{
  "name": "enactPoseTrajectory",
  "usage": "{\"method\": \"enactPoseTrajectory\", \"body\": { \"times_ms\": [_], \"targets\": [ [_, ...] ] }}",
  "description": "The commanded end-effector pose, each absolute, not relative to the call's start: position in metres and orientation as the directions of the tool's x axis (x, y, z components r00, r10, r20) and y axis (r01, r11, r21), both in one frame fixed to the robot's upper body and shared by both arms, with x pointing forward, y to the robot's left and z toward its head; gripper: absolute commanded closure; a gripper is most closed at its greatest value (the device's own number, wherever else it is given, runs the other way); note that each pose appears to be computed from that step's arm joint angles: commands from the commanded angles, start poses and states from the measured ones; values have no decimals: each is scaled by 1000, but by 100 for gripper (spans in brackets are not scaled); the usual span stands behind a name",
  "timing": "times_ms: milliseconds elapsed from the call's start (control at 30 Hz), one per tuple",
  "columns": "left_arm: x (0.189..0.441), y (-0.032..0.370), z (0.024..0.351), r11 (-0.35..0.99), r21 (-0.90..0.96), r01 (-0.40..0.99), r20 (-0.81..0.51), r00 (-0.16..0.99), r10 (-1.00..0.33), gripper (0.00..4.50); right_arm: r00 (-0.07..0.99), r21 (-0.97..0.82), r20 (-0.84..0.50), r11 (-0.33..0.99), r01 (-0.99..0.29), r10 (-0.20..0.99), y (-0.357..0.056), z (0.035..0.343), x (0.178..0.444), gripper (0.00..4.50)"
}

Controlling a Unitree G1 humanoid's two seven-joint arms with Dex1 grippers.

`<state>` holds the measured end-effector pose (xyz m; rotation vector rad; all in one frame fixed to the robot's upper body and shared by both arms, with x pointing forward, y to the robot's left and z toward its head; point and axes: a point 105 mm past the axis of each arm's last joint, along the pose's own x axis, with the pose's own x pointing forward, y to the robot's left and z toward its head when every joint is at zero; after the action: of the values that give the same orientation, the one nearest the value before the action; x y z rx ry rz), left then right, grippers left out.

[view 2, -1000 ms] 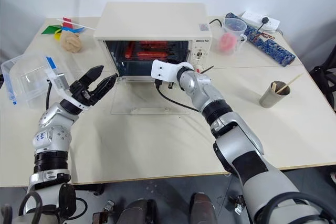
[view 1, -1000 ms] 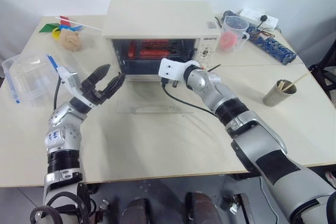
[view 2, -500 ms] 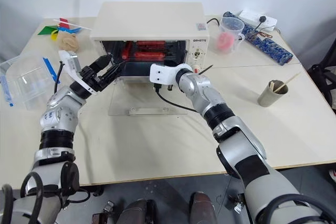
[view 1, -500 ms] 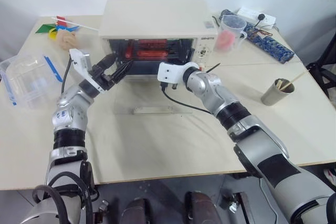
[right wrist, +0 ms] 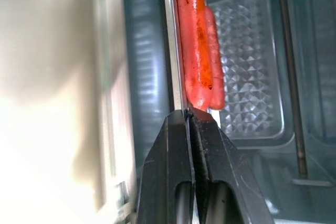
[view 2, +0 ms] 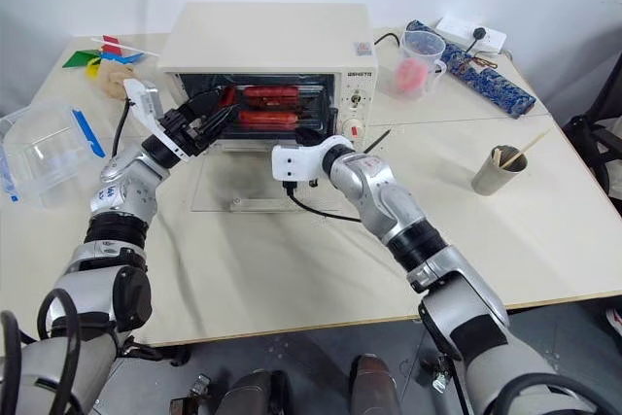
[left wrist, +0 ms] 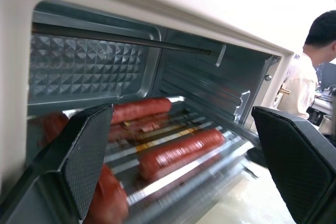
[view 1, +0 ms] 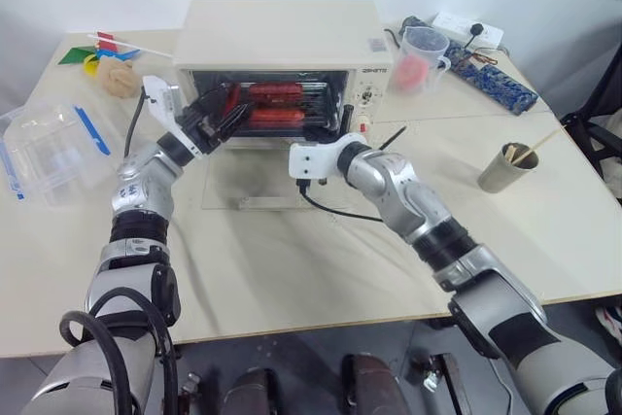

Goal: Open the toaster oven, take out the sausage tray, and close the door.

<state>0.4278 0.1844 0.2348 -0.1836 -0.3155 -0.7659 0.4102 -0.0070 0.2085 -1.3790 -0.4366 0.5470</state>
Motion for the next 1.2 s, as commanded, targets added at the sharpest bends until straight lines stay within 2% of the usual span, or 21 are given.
{"method": "enactPoseTrajectory", "body": {
  "times_ms": [33, 300, 400, 533, 933, 1033, 1167, 1200],
  "targets": [
    [427, 198, 257, 735, -2, 678, 392, 677, -623, 0, 787, -993, 5, 93, -67, 617, -5, 221, 401, 446],
    [427, 200, 257, 738, -1, 675, 392, 679, -621, 0, 811, -995, -22, 63, -72, 585, -9, 215, 402, 446],
    [427, 200, 257, 739, 1, 674, 392, 679, -620, 0, 827, -990, -36, 95, -107, 561, -11, 213, 406, 382],
    [427, 200, 257, 737, 1, 676, 392, 678, -622, 0, 832, -990, -35, 96, -105, 553, -5, 217, 410, 248],
    [426, 202, 255, 738, -4, 675, 398, 678, -618, 0, 837, -991, -19, 101, -88, 547, 5, 222, 422, 248],
    [426, 202, 255, 736, -5, 677, 396, 677, -620, 0, 832, -991, -10, 103, -81, 555, 7, 224, 421, 308],
    [425, 203, 255, 733, -9, 680, 395, 676, -622, 0, 824, -994, -5, 91, -69, 567, 7, 226, 418, 440],
    [425, 204, 255, 734, -10, 679, 395, 677, -622, 0, 821, -994, -5, 84, -64, 571, 6, 225, 417, 448]
  ]
}}
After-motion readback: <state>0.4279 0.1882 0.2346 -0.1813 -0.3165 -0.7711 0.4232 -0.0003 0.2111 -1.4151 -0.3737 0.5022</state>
